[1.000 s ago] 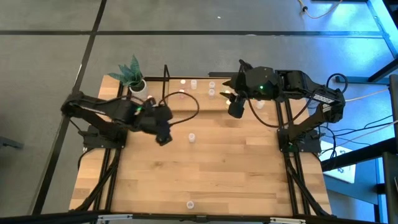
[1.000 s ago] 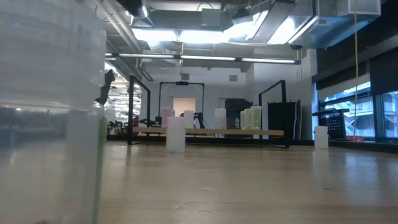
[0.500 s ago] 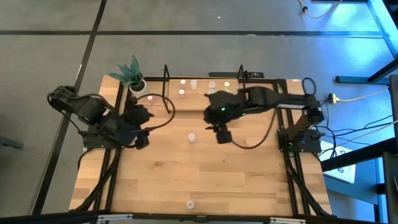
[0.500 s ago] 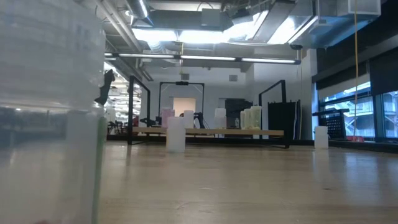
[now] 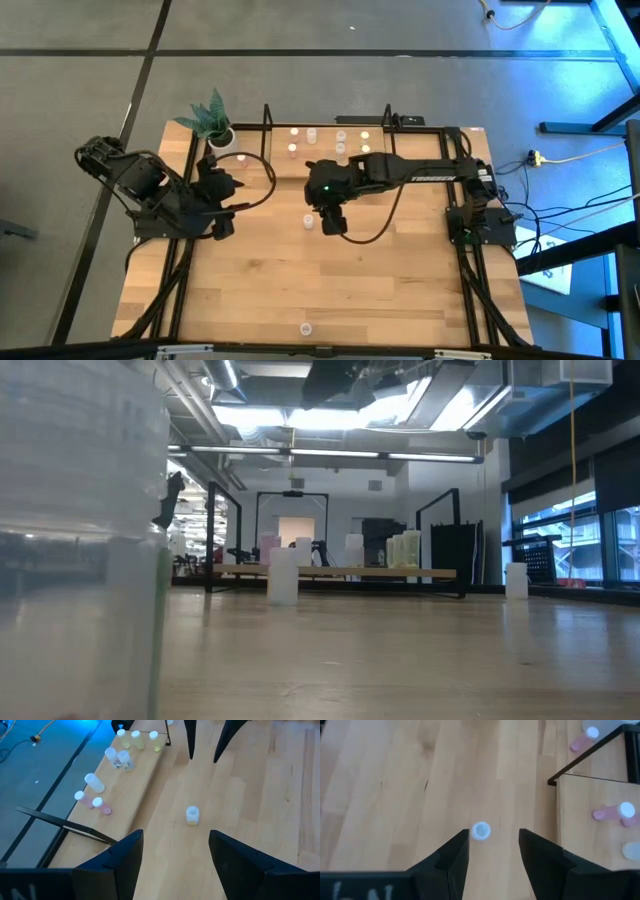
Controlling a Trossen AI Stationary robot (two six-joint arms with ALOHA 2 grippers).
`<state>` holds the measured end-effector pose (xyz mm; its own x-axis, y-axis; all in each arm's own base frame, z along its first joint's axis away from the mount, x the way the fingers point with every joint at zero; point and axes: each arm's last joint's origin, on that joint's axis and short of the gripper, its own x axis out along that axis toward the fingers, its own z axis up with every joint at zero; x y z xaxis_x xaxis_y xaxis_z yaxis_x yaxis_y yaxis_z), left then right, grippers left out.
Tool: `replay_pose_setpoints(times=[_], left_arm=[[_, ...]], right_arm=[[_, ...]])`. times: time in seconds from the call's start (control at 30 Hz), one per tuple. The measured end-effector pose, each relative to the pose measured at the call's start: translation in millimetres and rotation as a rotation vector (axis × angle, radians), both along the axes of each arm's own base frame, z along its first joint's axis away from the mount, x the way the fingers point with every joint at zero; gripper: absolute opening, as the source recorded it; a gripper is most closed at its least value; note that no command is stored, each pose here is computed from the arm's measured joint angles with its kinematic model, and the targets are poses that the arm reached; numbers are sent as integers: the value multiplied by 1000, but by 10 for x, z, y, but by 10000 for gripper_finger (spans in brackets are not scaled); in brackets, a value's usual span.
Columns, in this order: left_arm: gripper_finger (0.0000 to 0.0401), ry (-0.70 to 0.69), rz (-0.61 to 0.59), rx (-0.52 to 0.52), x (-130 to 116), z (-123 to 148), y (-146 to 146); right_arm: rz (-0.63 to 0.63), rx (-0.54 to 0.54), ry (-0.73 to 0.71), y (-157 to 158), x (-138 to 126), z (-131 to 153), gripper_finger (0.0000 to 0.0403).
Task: Pick and place medicine bottles onto shelf by color
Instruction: Put the bottom white pill bottle on the shelf aligned with the other white pill bottle
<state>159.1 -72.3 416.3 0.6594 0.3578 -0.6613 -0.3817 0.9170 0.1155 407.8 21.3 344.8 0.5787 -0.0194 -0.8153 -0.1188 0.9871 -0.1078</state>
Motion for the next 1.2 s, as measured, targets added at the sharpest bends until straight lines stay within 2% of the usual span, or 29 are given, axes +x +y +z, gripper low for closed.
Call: replay_pose_setpoints(times=[0.13,0.23,0.33,0.47,0.7,0.83,1.2], left_arm=[[220,0,0,0,0,0,0],[220,-2,5,-4,0,0,1],[220,-6,15,-14,0,-1,1],[220,-5,17,-15,-2,-3,2],[220,-4,17,-15,-2,-3,2],[220,-4,17,-15,-2,-3,2],[220,-4,17,-15,-2,-3,2]], right_arm=[[48,-34,-14,3,58,-41,179],[36,-67,-23,-7,106,-80,188],[127,-117,-2,-14,107,-105,192],[181,-102,-12,-1,113,-102,191],[193,-110,-11,-1,112,-102,144],[175,-103,-9,-2,117,-109,137],[212,-124,37,14,212,-288,190]])
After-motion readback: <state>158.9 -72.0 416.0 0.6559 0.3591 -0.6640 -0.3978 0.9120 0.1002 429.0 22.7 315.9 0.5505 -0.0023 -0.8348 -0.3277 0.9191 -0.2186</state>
